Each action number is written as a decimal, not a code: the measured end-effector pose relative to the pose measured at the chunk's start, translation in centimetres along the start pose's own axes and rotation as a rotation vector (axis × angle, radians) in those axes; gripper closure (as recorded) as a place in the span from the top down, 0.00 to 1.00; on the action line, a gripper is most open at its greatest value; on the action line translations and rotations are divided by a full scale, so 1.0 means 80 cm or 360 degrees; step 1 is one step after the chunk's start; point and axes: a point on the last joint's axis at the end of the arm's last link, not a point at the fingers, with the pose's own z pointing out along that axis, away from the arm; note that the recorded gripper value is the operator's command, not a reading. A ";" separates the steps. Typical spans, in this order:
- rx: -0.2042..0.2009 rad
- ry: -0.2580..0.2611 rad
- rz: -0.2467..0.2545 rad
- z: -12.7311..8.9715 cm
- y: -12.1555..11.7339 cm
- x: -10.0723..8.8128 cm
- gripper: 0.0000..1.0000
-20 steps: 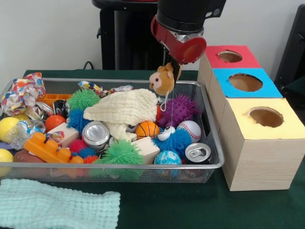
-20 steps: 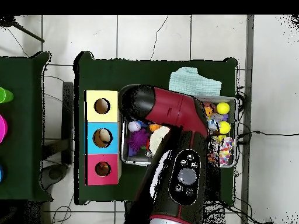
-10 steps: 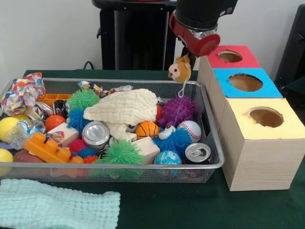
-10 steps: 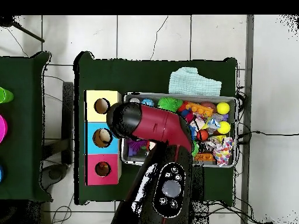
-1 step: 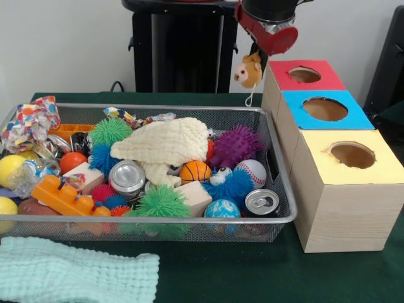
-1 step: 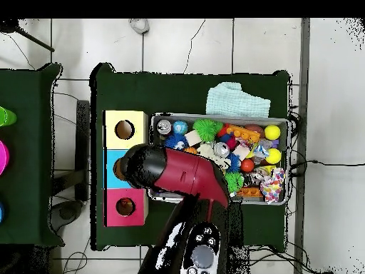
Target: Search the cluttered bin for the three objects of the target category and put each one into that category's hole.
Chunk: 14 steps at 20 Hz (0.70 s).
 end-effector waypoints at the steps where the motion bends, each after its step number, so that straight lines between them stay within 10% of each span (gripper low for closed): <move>1: 0.0002 0.0006 0.0003 -0.001 -0.005 0.003 0.00; 14: 0.0000 0.0021 -0.0016 -0.013 -0.021 0.036 0.00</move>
